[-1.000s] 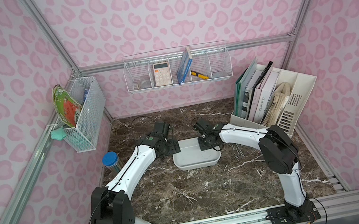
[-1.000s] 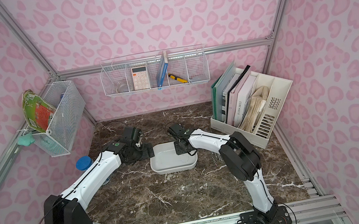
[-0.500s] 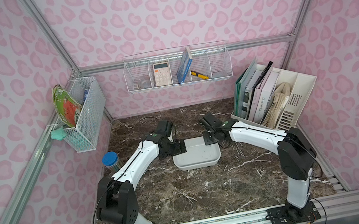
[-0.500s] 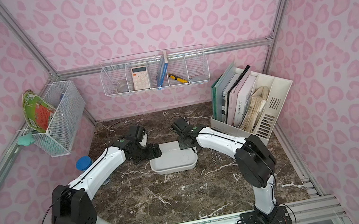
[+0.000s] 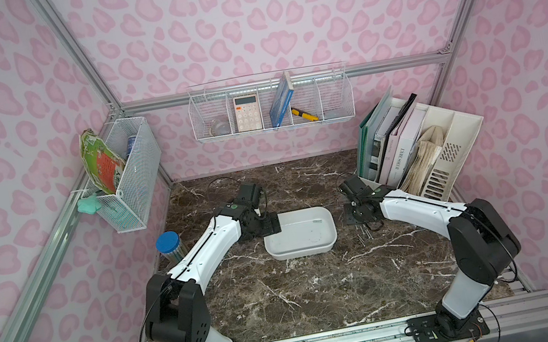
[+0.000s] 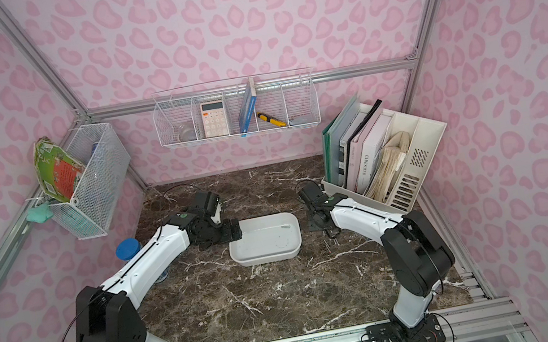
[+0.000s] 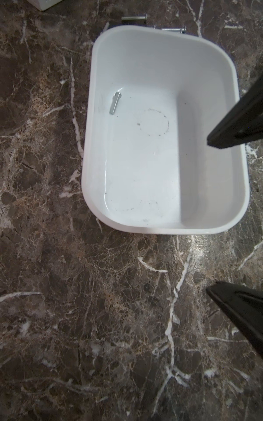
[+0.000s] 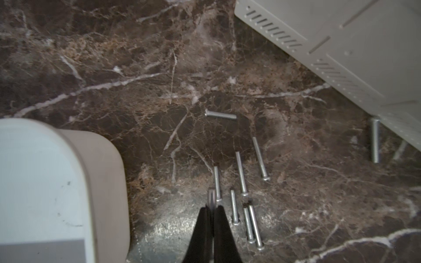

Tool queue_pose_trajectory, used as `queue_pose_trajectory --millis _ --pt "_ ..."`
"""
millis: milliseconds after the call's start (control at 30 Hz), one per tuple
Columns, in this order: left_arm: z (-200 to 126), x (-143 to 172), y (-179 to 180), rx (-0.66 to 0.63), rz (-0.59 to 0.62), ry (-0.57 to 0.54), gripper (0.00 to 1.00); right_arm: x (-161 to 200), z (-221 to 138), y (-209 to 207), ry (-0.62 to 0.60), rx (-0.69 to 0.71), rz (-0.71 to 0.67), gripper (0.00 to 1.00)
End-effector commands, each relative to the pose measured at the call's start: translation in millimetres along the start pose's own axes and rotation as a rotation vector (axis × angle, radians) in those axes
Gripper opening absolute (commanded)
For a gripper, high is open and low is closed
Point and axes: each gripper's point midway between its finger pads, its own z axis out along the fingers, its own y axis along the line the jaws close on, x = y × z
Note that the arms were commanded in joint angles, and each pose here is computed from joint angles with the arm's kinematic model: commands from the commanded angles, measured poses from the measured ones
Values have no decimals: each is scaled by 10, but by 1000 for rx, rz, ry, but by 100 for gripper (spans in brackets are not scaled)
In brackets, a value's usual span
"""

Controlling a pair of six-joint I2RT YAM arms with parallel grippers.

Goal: Take out the screws from the storage box
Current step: Place the screw at the center of the board.

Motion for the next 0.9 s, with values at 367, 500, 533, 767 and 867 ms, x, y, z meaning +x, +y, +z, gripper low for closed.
queue_pose_trajectory --millis 367,500,533,767,867 --pt "-104 -46 62 -38 16 -25 96 125 367 55 72 -28 -54 4" --pt "-301 -80 57 -26 29 -69 97 125 470 147 114 -52 -78 9" --pt "-333 -88 67 -23 28 -94 97 106 500 133 120 -33 -86 10" --pt "-323 -72 79 -21 18 -102 97 286 689 127 167 18 -82 18" --pt "-304 -45 24 5 13 -76 97 246 614 188 131 17 -56 26"
